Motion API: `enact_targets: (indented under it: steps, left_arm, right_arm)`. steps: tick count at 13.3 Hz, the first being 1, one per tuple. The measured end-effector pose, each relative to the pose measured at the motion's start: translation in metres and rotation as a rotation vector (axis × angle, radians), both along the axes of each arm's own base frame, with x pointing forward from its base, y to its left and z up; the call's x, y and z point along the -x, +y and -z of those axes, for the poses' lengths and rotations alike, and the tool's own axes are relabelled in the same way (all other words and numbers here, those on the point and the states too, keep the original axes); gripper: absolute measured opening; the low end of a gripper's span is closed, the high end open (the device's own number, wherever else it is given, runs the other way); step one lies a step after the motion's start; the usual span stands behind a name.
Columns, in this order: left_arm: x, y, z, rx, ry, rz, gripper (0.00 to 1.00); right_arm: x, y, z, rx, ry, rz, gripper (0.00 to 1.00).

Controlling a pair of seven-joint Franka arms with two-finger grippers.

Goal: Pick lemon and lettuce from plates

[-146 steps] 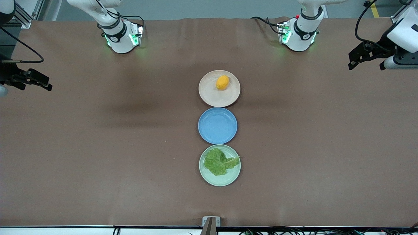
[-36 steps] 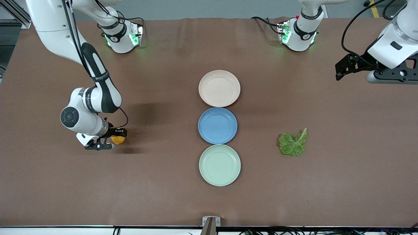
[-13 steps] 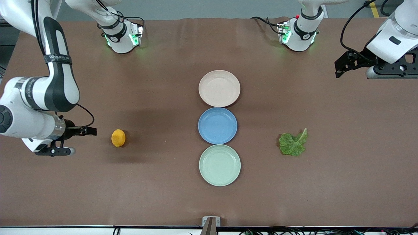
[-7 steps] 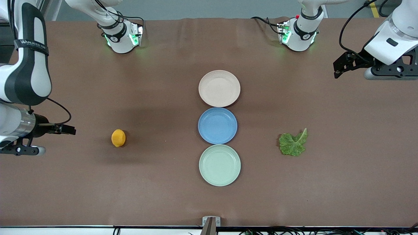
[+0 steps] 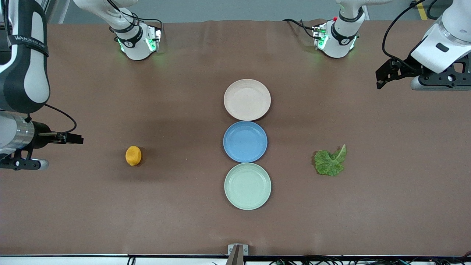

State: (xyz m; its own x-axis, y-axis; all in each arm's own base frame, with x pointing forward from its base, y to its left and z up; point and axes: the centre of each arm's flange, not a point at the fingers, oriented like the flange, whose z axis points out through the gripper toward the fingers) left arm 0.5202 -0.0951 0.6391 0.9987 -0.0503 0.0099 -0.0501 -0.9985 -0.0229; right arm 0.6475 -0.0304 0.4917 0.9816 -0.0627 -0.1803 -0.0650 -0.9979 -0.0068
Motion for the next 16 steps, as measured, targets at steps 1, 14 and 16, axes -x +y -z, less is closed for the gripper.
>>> enact_targets:
  steps: [1,14,16]
  left_arm:
    - [0.000,0.001,0.000,0.000,-0.001,-0.001,1.00]
    - [-0.002,0.011,-0.008,0.003,-0.025,-0.019,1.00]
    - [-0.002,0.012,-0.010,0.004,-0.029,-0.019,1.00]
  right_arm:
    - [0.004,-0.002,-0.012,-0.004,-0.011,-0.007,1.00]
    - [0.075,-0.029,-0.084,-0.019,-0.079,-0.066,1.00]
    - [0.084,-0.027,-0.089,-0.021,-0.090,-0.068,1.00]
